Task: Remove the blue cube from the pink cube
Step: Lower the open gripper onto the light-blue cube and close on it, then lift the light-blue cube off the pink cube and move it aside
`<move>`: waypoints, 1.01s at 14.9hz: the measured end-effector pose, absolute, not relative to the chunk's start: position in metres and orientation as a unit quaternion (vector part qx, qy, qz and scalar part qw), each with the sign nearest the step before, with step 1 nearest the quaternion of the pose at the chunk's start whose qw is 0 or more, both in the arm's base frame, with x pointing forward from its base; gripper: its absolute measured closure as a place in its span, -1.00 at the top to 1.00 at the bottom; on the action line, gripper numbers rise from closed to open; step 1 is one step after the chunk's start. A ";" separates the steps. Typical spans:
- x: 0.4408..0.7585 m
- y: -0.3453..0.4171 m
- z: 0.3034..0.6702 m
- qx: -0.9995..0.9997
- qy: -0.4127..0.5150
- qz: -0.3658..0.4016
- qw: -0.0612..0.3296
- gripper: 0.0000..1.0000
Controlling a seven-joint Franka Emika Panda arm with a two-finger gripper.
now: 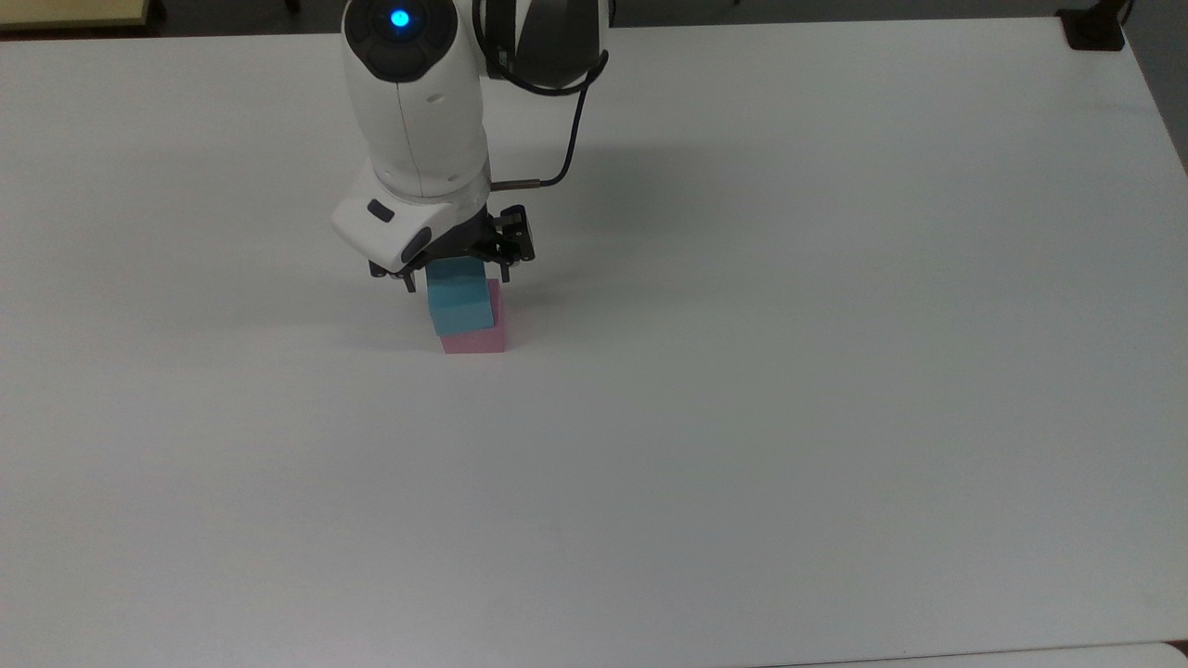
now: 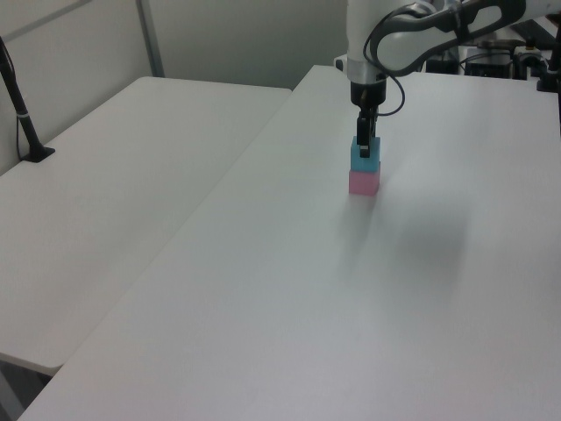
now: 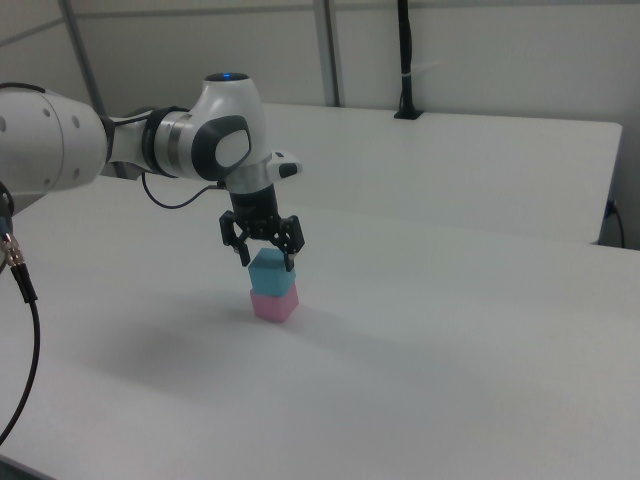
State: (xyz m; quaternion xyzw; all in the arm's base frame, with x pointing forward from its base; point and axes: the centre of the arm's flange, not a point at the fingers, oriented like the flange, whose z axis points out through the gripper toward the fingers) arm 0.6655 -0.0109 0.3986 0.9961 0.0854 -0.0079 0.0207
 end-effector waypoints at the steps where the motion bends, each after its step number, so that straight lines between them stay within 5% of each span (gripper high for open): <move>1: 0.666 -0.009 0.395 0.996 0.086 -0.009 0.021 0.81; 4: 0.666 -0.008 0.394 0.996 0.086 -0.009 0.021 0.17; 10: 0.661 0.046 0.413 0.997 0.074 -0.003 0.016 0.14; 15: 0.642 0.159 0.381 0.996 0.078 -0.026 0.021 0.14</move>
